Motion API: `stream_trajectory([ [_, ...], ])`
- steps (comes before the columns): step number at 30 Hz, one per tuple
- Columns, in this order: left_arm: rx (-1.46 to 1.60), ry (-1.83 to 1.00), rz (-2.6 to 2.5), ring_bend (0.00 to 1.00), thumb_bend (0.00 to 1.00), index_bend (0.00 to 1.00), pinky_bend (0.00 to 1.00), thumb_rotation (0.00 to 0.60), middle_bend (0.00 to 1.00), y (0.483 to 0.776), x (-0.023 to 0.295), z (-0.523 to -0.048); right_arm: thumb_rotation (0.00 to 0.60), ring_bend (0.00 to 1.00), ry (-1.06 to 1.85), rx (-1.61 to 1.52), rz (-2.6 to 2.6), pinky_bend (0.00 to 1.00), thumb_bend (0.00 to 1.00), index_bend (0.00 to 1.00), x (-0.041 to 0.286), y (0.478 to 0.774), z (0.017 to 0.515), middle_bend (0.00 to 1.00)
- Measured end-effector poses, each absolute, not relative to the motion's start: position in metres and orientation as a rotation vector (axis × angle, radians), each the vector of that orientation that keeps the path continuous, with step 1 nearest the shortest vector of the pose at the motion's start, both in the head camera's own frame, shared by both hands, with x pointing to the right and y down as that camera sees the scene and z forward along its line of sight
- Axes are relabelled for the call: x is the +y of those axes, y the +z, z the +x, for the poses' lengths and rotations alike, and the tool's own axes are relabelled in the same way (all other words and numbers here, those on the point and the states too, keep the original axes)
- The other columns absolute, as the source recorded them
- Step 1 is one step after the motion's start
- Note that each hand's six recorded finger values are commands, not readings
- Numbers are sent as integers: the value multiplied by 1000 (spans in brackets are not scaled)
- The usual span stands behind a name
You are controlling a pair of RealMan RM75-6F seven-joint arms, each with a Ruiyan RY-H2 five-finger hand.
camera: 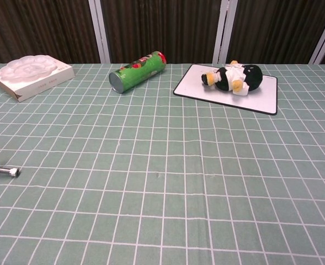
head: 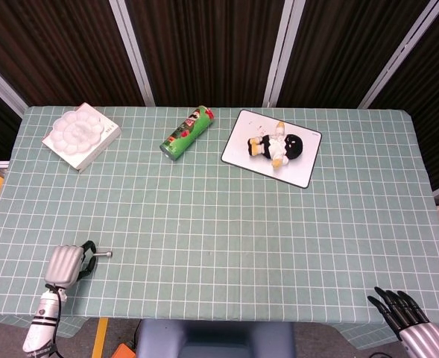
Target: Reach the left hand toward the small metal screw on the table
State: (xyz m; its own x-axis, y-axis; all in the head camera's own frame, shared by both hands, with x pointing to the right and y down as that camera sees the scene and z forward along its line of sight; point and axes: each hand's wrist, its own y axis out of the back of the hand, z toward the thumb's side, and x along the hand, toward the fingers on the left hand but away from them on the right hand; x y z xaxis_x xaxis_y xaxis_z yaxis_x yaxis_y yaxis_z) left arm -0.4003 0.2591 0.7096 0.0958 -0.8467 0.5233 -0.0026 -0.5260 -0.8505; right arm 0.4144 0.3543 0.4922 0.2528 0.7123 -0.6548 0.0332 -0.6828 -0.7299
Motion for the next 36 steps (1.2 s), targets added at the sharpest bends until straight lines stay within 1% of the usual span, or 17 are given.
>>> stream_trajectory([
  [13, 878, -1447, -1686, 1000, 432, 519, 1000, 600, 1000, 695, 252, -385, 600, 0, 1474, -675, -1933, 0, 179, 0, 354, 493, 415, 0],
  [23, 860, -1429, -1696, 1000, 431, 499, 1000, 600, 1000, 692, 251, -375, 600, 0, 1476, -677, -1931, 0, 180, 0, 353, 493, 416, 0],
  [26, 854, -1425, -1697, 1000, 427, 458, 1000, 600, 1000, 692, 251, -373, 600, 0, 1479, -677, -1932, 0, 180, 0, 353, 493, 416, 0],
  [35, 840, -1419, -1707, 1000, 416, 236, 1000, 600, 1000, 687, 252, -373, 600, 0, 1476, -679, -1929, 0, 180, 0, 353, 492, 416, 0],
  [36, 845, -1415, -1706, 997, 414, 211, 1000, 600, 985, 685, 252, -374, 600, 0, 1476, -679, -1929, 0, 180, 0, 353, 492, 416, 0],
])
